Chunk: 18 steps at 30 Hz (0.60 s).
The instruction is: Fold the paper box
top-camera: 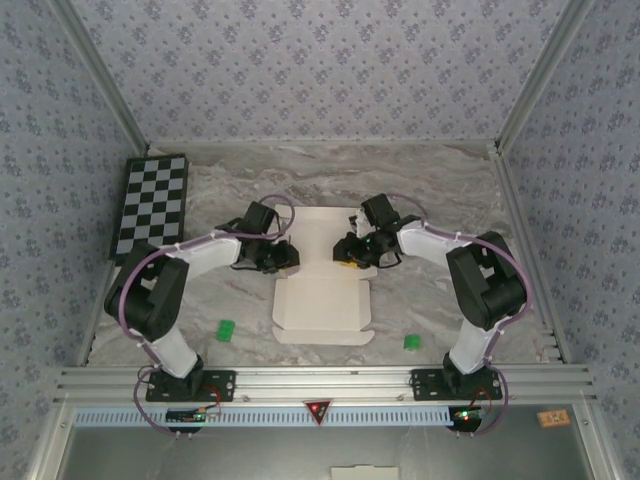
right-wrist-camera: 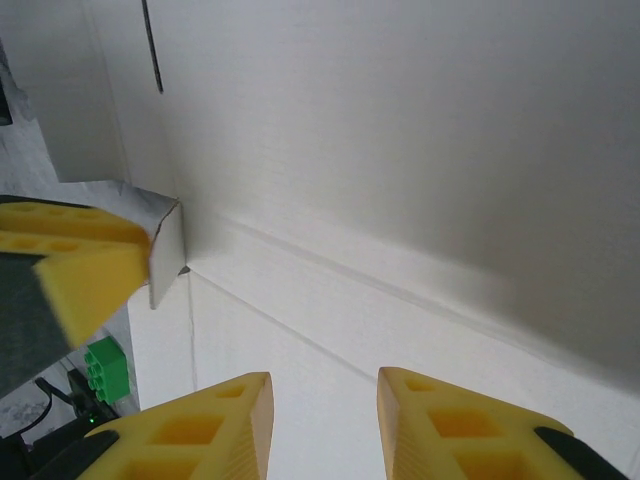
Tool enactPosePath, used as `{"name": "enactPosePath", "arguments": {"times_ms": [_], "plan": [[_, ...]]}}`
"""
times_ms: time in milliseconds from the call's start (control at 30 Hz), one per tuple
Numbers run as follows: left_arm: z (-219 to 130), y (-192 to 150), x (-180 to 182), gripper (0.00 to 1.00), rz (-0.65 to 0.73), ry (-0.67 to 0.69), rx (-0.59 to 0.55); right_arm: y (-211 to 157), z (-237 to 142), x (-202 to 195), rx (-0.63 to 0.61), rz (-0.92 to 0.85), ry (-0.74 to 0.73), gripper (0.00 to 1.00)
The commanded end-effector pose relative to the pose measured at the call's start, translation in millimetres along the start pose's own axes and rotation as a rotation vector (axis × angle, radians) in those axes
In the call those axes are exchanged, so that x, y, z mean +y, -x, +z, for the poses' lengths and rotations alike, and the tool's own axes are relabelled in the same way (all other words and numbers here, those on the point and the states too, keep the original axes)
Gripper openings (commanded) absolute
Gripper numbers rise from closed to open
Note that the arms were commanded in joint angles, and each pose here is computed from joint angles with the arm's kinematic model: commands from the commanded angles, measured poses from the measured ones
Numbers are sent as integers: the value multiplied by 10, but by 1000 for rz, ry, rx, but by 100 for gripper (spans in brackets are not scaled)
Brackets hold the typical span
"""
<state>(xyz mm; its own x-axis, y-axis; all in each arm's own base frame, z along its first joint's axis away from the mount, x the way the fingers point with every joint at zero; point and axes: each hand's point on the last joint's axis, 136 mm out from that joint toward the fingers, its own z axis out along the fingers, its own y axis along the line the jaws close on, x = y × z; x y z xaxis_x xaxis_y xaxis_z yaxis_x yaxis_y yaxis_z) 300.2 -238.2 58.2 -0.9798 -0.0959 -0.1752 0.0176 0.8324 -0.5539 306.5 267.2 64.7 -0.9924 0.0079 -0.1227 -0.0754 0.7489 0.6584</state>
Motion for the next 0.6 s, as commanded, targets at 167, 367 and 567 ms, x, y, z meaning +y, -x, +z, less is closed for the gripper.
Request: {"name": "enactPosePath", "arguments": {"times_ms": [167,367,567], "plan": [[-563,388,-136,31,57,3,-129,193,-44,158,-6,-44,-5,35],[-626,716,-5,37,48,19,-156,554,-20,256,-38,-58,14,35],[-622,1164,110,44,45,53,-190,999,69,244,-80,-26,53,35]]}}
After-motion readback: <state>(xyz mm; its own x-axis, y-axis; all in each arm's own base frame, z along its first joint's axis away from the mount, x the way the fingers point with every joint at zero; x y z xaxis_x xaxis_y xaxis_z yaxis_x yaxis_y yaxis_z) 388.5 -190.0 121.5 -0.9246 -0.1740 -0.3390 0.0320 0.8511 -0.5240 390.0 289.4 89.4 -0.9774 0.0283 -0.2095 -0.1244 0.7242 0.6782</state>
